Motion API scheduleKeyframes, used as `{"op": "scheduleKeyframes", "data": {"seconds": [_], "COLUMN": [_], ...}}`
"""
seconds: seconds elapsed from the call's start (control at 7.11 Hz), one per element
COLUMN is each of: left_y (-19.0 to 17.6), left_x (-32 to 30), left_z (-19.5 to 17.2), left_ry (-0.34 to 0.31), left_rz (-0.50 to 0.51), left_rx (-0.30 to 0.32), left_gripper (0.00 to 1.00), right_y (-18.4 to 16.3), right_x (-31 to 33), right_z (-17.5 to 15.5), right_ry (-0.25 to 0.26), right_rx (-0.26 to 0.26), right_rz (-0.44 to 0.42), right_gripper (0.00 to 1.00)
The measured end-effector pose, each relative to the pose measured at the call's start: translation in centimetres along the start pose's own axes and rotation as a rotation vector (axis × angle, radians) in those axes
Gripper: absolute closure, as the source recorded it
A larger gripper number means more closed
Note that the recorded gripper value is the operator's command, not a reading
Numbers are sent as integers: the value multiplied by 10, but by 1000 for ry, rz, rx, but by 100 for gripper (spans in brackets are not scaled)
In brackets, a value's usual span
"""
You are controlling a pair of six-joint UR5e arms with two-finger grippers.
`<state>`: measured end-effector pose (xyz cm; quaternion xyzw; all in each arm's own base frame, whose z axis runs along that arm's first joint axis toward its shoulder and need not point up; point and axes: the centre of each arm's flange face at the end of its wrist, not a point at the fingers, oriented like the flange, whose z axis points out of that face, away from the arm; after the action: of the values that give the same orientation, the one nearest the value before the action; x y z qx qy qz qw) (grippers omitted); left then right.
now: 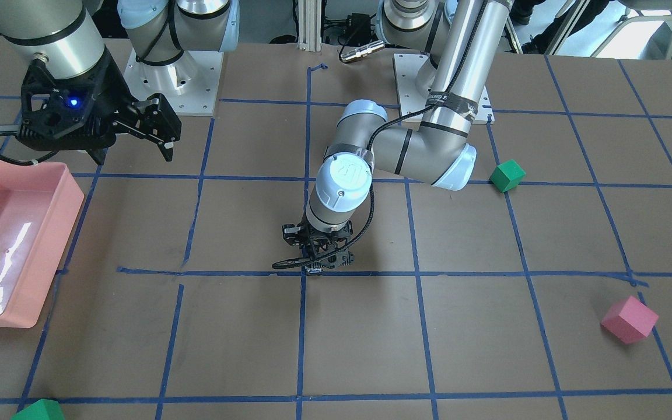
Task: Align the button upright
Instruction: 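Lift and rotate the button switch with the left gripper, yellow cap sideways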
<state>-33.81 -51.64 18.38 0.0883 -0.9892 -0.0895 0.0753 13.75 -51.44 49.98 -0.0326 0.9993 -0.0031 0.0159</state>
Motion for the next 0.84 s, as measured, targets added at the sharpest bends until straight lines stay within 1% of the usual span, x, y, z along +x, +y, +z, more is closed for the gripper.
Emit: {"op": "scheduleKeyframes", "data": {"seconds": [0.28, 0.42, 0.56, 0.7, 0.84], "left_y": [-1, -3, -7, -12, -17], "left_x": [3, -4, -17, -27, -35], "left_z": [-23, -32, -38, -41, -43], "left_ry": [3, -3, 9, 45, 81], "left_rz": [-103, -171, -246, -322, -394], "left_rx": [-104, -150, -209, -263, -304], "left_gripper": [100, 100, 100, 100, 100], "right_y": [0, 0, 0, 0, 0], "right_x": [1, 1, 1, 1, 1], "right_z": [0, 0, 0, 0, 0], "right_ry": [1, 1, 1, 1, 1], "right_rx": [0, 0, 0, 0, 0], "right_rz": [1, 1, 1, 1, 0], "right_gripper": [0, 0, 0, 0, 0]}}
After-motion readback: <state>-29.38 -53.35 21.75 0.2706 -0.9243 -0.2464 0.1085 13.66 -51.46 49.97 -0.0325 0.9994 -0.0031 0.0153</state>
